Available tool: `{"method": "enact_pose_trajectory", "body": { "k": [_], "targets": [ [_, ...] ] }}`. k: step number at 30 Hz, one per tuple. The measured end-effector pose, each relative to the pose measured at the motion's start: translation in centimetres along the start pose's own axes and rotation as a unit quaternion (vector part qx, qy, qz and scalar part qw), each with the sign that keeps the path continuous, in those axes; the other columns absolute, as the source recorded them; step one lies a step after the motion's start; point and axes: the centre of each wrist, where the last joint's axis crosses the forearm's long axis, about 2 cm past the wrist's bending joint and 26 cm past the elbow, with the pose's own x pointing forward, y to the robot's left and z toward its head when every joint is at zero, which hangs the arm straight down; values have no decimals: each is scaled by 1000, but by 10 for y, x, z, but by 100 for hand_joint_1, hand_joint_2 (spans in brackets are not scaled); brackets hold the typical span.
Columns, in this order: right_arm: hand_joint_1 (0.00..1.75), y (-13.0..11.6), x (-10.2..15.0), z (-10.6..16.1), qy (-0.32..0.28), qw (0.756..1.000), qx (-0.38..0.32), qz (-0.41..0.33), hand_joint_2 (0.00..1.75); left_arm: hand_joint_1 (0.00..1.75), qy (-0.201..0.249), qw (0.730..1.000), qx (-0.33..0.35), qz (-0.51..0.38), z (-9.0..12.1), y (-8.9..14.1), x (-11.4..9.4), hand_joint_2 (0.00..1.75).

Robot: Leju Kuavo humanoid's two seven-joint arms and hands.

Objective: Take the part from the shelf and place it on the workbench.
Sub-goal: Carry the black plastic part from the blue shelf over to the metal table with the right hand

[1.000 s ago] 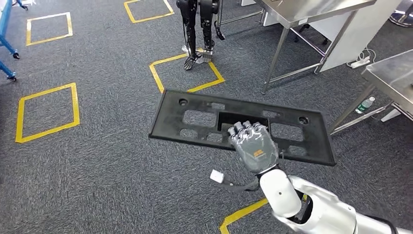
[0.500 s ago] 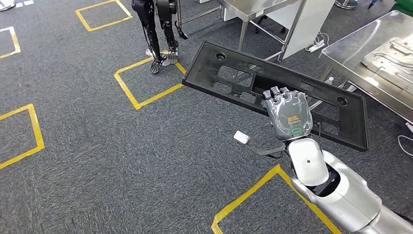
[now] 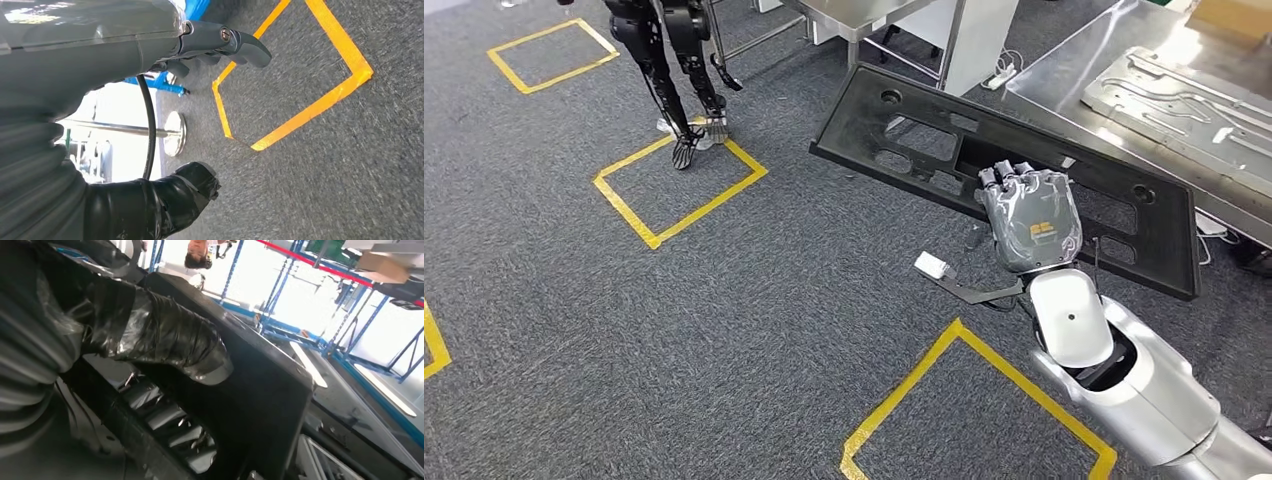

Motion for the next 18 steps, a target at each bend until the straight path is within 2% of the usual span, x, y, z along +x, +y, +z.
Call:
{"method": "enact_pose_trajectory", "body": {
  "k": [10,18],
  "targets": [
    [175,1,2,2,-10,1000,4,-3,175,0,7,1000,0,6,-1,-1,-1,175],
    [175,7,-8,4,-8,1000,19,8,175,0,10,1000,-1,10,-1,-5,1,175]
  ]
}}
